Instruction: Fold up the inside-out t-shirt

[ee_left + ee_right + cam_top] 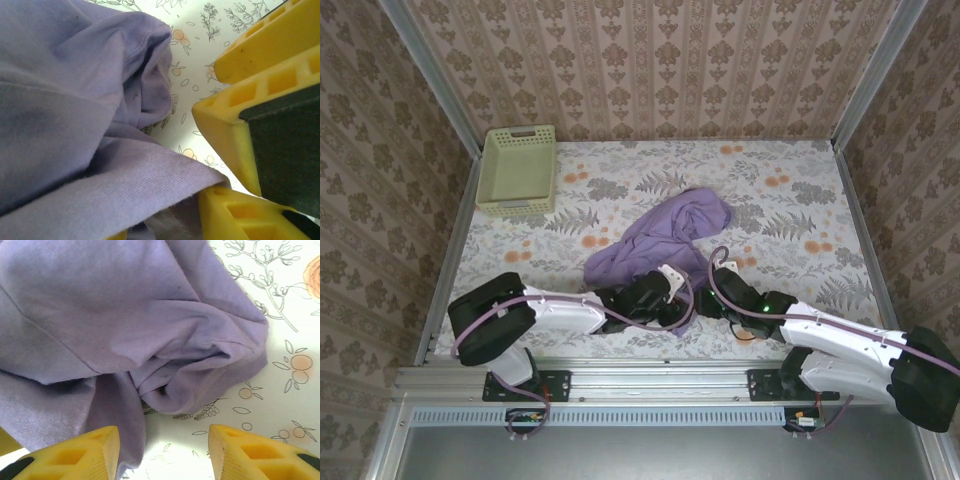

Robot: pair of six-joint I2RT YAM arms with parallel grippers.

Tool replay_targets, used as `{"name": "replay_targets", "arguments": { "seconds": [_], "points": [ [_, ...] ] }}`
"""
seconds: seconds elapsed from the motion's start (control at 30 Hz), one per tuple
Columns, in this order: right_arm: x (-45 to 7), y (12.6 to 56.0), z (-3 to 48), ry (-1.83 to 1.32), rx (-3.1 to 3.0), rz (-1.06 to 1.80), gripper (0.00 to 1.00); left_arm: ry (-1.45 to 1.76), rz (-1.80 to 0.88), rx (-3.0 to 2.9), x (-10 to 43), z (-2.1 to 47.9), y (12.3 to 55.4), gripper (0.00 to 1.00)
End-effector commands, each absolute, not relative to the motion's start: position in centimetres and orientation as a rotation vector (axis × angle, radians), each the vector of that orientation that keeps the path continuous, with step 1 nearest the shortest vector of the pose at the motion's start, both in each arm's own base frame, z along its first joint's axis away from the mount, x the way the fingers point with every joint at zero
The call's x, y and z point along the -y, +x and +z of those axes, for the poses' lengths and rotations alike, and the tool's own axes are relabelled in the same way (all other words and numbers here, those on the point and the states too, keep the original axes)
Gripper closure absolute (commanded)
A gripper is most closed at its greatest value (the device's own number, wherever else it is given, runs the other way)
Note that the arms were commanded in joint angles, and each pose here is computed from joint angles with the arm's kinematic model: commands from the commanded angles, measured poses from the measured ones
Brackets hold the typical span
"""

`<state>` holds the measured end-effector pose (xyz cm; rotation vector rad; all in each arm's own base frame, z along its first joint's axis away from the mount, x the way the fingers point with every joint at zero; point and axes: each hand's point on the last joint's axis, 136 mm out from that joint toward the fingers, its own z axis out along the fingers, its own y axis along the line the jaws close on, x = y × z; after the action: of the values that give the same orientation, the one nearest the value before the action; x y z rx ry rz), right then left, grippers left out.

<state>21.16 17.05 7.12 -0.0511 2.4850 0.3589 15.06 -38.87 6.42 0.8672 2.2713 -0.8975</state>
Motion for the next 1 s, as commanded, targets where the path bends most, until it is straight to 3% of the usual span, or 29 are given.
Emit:
{"name": "replay_targets", "arguments": {
  "seconds": [0.0,0.13,0.47,0.97],
  "points": [
    [-16.8,21.1,7.0,-0.029,-2.483,0.354,0.48,0.852,-0.937,-2.214,40.5,8.0,16.3,0.61],
    [-16.7,21.1,7.0,-0.027,-2.48,0.353,0.48,0.834,-0.911,-2.221,40.7,8.0,17.2,0.68],
    [-16.4,21.2,6.5,-0.019,-2.492,0.318,0.48,0.821,-0.883,-2.209,40.1,8.7,17.3,1.0],
    [-17.4,25.0,9.1,-0.02,-2.446,0.334,0.45,0.761,-0.717,-2.206,30.8,11.9,14.0,1.0]
  ]
}}
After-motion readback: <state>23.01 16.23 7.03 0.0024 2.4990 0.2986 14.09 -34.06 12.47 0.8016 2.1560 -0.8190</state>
